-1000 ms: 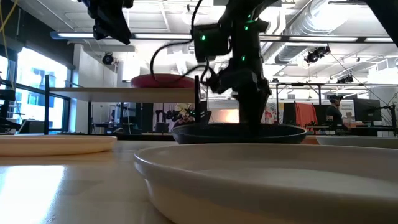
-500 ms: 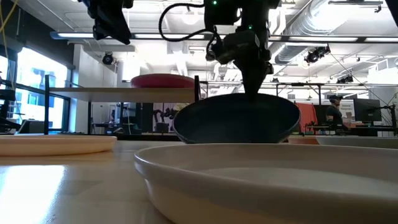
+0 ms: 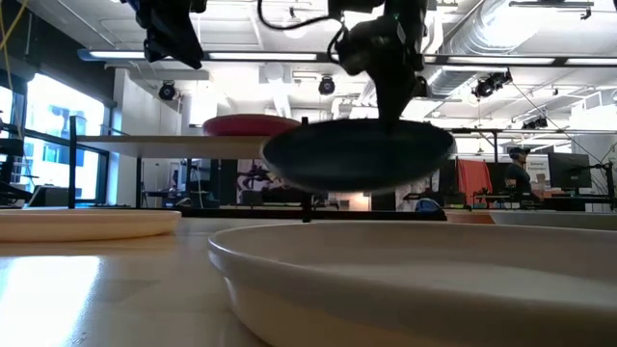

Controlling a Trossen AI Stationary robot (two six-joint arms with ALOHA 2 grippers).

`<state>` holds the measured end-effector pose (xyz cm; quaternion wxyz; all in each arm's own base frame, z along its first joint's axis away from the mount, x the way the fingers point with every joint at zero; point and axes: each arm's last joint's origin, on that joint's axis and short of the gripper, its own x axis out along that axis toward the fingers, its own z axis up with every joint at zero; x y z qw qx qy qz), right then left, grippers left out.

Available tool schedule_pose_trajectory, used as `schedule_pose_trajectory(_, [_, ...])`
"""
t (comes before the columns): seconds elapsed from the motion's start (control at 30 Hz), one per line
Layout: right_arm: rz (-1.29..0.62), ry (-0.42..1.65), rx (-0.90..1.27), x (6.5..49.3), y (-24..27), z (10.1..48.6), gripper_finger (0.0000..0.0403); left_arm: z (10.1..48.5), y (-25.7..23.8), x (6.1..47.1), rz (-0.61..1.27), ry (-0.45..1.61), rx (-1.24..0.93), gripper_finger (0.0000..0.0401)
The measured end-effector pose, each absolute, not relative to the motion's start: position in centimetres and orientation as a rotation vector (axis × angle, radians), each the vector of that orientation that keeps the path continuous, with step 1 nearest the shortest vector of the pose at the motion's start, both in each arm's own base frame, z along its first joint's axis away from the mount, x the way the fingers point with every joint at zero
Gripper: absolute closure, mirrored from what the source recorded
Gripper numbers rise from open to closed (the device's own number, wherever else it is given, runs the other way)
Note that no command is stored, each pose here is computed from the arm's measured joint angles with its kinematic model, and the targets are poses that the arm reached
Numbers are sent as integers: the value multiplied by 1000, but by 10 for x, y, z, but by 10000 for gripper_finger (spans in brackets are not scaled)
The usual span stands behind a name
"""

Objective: Place and stack plates onto a shelf
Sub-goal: Stack the black plate on top of the brown plate on the shelf

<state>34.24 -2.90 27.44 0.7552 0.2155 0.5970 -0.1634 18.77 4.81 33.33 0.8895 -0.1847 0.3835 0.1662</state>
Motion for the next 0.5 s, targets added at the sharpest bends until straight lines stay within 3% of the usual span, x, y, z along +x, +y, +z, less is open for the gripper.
schedule_pose_trajectory(0.5, [-445, 1025, 556, 336, -57, 336, 403, 333, 59, 201, 445, 693, -599, 302])
